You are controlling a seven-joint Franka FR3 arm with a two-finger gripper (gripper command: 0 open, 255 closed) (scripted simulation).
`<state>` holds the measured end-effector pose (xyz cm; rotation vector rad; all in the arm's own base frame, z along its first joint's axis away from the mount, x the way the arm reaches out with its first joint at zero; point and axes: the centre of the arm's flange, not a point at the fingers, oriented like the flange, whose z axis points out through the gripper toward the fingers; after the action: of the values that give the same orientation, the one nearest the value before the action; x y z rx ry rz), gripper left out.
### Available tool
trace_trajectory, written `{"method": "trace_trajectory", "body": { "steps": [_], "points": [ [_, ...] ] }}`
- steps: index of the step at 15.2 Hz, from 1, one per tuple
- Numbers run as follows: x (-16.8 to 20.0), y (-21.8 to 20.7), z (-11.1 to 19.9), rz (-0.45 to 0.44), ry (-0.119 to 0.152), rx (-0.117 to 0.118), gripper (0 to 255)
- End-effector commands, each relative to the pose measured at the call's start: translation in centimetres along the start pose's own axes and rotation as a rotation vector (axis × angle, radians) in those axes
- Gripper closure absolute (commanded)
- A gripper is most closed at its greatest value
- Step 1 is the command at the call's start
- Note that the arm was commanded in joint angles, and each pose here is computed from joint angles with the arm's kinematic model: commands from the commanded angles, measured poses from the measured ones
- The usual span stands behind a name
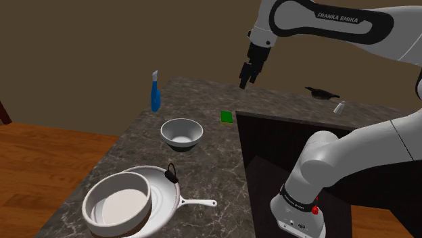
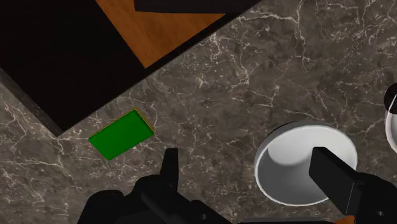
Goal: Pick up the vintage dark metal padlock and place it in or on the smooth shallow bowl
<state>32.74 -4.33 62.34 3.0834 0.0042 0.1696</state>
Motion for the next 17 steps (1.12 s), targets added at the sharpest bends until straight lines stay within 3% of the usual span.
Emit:
{"method": "trace_trajectory", "body": {
  "steps": [1, 17],
  "points": [
    [0.0, 0.0, 0.0, 0.0, 0.0, 0.0, 0],
    [4.2, -17.3, 11.3, 0.014, -0.059, 0.015, 0]
  ]
}}
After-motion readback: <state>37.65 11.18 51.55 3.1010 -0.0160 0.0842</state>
